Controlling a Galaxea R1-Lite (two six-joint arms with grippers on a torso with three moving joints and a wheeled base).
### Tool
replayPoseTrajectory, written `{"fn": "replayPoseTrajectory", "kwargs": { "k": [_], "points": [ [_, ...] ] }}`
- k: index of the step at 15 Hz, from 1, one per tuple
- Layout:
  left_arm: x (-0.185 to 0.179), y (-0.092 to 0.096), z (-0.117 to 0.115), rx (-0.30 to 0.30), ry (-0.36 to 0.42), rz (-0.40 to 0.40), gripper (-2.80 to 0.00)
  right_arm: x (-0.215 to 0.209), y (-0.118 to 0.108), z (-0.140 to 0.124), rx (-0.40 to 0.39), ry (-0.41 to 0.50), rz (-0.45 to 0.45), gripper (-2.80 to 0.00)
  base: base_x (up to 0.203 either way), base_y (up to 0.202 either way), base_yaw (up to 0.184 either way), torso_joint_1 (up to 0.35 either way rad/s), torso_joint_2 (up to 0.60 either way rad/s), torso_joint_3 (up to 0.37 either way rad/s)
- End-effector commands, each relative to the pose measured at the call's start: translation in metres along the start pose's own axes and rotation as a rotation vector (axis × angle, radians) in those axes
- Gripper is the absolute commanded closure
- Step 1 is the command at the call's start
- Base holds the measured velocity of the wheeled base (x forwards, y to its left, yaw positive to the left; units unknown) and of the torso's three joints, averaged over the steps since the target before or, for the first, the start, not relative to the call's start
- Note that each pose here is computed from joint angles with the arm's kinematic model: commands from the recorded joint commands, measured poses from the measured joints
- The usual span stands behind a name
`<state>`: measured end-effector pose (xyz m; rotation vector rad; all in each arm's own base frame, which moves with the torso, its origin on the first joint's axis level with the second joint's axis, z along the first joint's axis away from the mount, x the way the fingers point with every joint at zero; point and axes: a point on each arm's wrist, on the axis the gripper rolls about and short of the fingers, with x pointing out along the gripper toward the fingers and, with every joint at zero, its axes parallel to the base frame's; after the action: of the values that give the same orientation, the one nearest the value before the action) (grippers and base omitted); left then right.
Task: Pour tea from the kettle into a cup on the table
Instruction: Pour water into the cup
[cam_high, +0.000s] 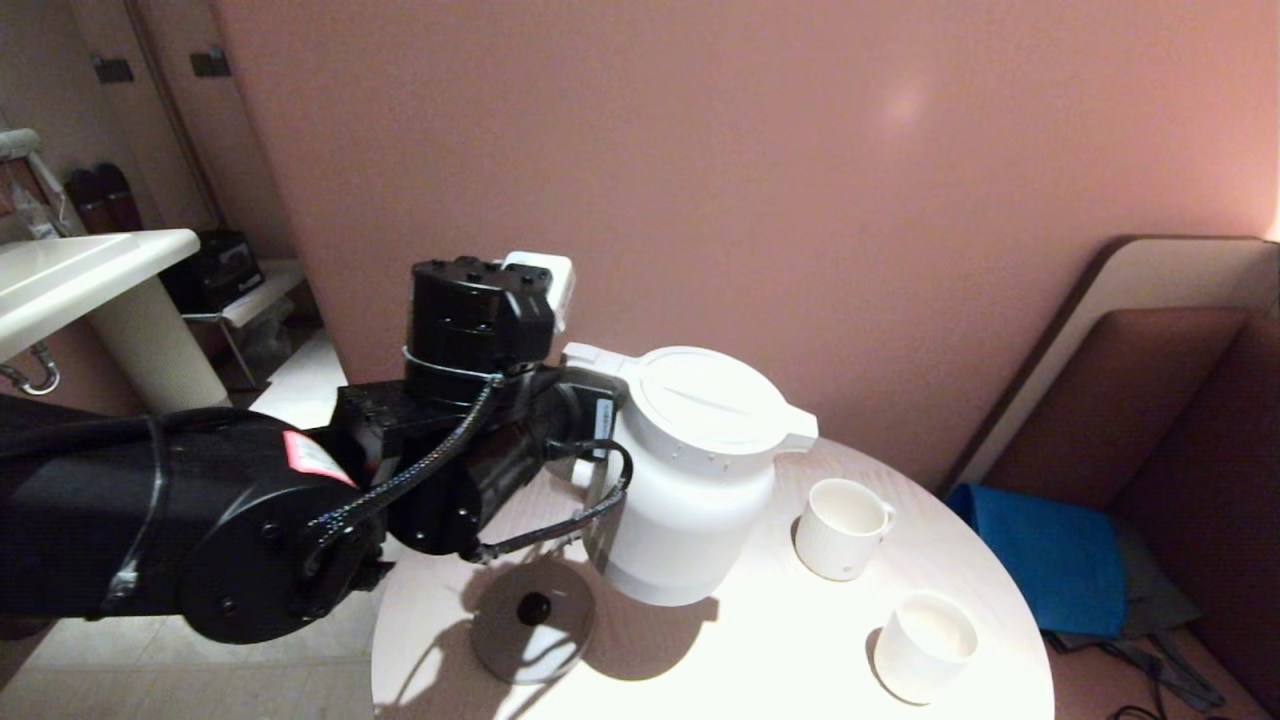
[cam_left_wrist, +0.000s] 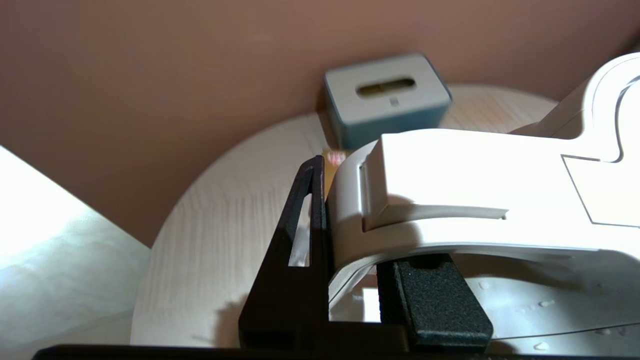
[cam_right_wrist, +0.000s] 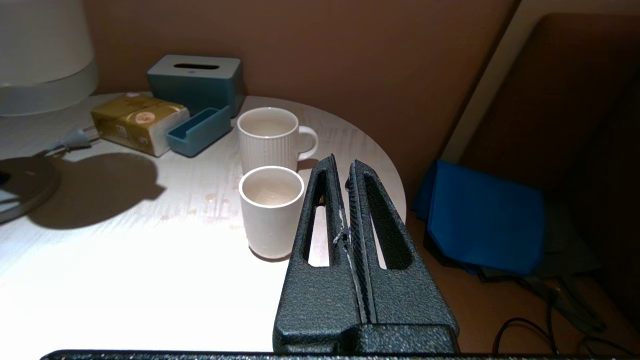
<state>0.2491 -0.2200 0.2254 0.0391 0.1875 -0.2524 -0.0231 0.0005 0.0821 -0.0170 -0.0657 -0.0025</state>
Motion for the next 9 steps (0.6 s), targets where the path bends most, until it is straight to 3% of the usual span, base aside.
{"fn": "replayPoseTrajectory", "kwargs": {
  "k": [1, 5, 9],
  "points": [
    [0.013, -0.023, -0.004, 0.014, 0.003, 0.008, 0.0, 0.0, 0.0, 0.0, 0.0, 0.001, 0.0, 0.0, 0.0, 0.0, 0.0, 0.0, 0.0, 0.0],
    [0.019, -0.048, -0.011, 0.096, 0.05, -0.03, 0.0, 0.0, 0.0, 0.0, 0.0, 0.001, 0.0, 0.0, 0.0, 0.0, 0.0, 0.0, 0.0, 0.0],
    [0.033, -0.079, -0.007, 0.102, 0.031, -0.059, 0.0, 0.0, 0.0, 0.0, 0.0, 0.001, 0.0, 0.0, 0.0, 0.0, 0.0, 0.0, 0.0, 0.0]
  ]
}}
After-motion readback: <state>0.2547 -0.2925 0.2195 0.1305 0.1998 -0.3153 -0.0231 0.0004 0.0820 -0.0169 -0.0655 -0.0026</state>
